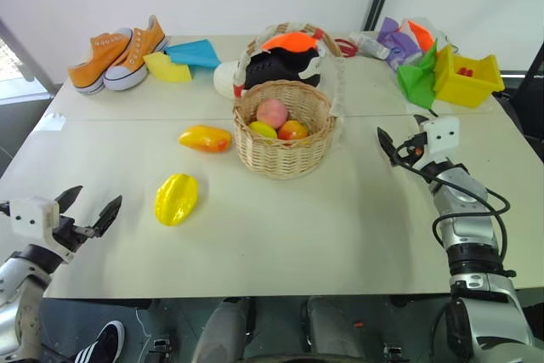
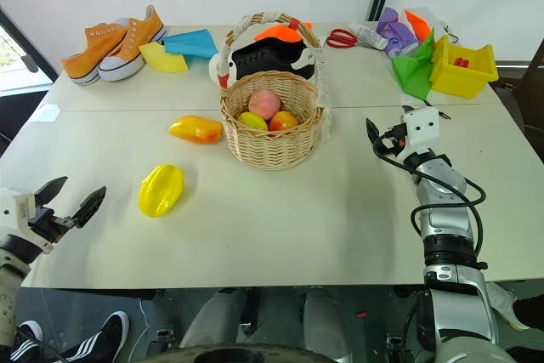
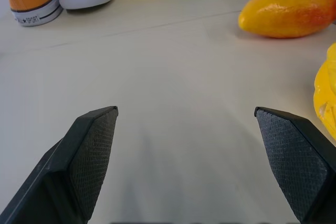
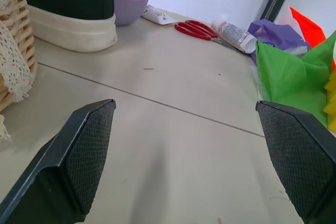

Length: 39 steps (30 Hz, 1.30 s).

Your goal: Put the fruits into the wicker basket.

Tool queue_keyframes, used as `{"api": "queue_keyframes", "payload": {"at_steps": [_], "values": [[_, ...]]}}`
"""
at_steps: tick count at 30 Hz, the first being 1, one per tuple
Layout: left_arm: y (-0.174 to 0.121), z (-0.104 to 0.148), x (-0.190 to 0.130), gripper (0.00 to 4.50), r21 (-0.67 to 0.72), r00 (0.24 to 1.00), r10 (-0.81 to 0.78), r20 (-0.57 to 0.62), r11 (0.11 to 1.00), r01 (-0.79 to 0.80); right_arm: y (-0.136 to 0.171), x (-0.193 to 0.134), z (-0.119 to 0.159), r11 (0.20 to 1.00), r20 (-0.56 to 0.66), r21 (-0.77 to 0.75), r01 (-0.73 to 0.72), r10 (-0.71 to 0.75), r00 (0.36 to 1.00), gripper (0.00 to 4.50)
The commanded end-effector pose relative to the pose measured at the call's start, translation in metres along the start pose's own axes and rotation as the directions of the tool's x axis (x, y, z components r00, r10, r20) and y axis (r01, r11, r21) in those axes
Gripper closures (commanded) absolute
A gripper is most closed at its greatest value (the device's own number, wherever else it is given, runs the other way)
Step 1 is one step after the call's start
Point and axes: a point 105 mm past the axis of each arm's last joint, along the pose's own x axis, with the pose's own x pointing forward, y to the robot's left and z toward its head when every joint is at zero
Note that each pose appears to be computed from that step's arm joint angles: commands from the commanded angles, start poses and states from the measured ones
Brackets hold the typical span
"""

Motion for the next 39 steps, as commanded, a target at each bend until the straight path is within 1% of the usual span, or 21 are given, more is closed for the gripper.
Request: {"api": "queue_keyframes", "payload": {"at_steps": [1,4,7,14,20,23,26,28,29,31,34,35,37,38,39], "values": [[0.005,0.010,-0.001,0.00,0.014,0.999,0.002,0.037,1.000,-0.003,-0.003,0.003,0.015,1.000,0.057,-0.010,0.008,-0.008,0.998,0.03],[0.005,0.011,0.001,0.00,0.030,0.999,0.012,0.036,0.999,-0.013,-0.003,0.002,0.016,1.000,0.058,-0.012,0.008,-0.007,0.998,0.03],[0.003,0.014,0.002,0.00,0.038,0.999,-0.012,0.049,0.999,0.010,-0.005,0.001,0.016,1.000,0.059,-0.015,0.011,-0.010,0.998,0.03],[0.000,0.020,0.002,0.00,0.017,0.996,-0.039,0.081,0.999,0.038,-0.004,0.000,0.016,1.000,0.060,-0.015,0.010,-0.009,0.998,0.03],[-0.002,0.029,0.001,0.00,-0.010,0.990,-0.063,0.126,0.998,0.065,-0.003,0.001,0.017,1.000,0.061,-0.021,0.003,-0.002,0.998,0.03],[-0.012,0.036,0.000,0.00,-0.028,0.982,-0.113,0.153,0.993,0.118,-0.004,0.001,0.017,1.000,0.060,-0.021,0.000,0.001,0.998,0.03],[-0.027,0.043,-0.002,0.00,-0.120,0.963,-0.191,0.191,0.969,0.216,-0.006,0.000,0.017,1.000,0.060,-0.020,0.000,0.001,0.998,0.03],[-0.044,0.048,-0.002,0.00,-0.153,0.945,-0.269,0.185,0.942,0.298,-0.006,-0.001,0.018,1.000,0.058,-0.025,-0.004,0.006,0.998,0.03],[-0.051,0.048,-0.002,0.00,-0.147,0.939,-0.297,0.173,0.935,0.322,-0.006,-0.002,0.018,1.000,0.058,-0.027,-0.007,0.009,0.998,0.03],[-0.060,0.048,-0.001,0.00,-0.141,0.935,-0.321,0.149,0.929,0.342,-0.004,-0.005,0.020,0.999,0.064,-0.011,-0.043,0.044,0.997,0.03],[-0.067,0.046,0.003,0.00,-0.169,0.937,-0.327,0.124,0.923,0.345,0.009,-0.024,0.036,0.971,0.125,0.022,-0.237,0.232,0.965,0.03],[-0.070,0.046,0.005,0.00,-0.161,0.938,-0.327,0.115,0.926,0.343,0.018,-0.038,0.042,0.938,0.127,0.016,-0.347,0.342,0.931,0.03],[-0.075,0.045,0.010,0.00,-0.178,0.946,-0.310,0.098,0.929,0.323,0.027,-0.065,0.042,0.862,0.037,-0.006,-0.508,0.507,0.861,0.03],[-0.076,0.044,0.011,0.00,-0.150,0.949,-0.305,0.085,0.937,0.314,0.032,-0.078,0.042,0.816,-0.019,-0.023,-0.577,0.577,0.817,0.03],[-0.077,0.040,0.013,0.00,-0.170,0.955,-0.292,0.055,0.940,0.297,0.037,-0.092,0.048,0.766,-0.051,-0.019,-0.642,0.641,0.766,0.03]]}}
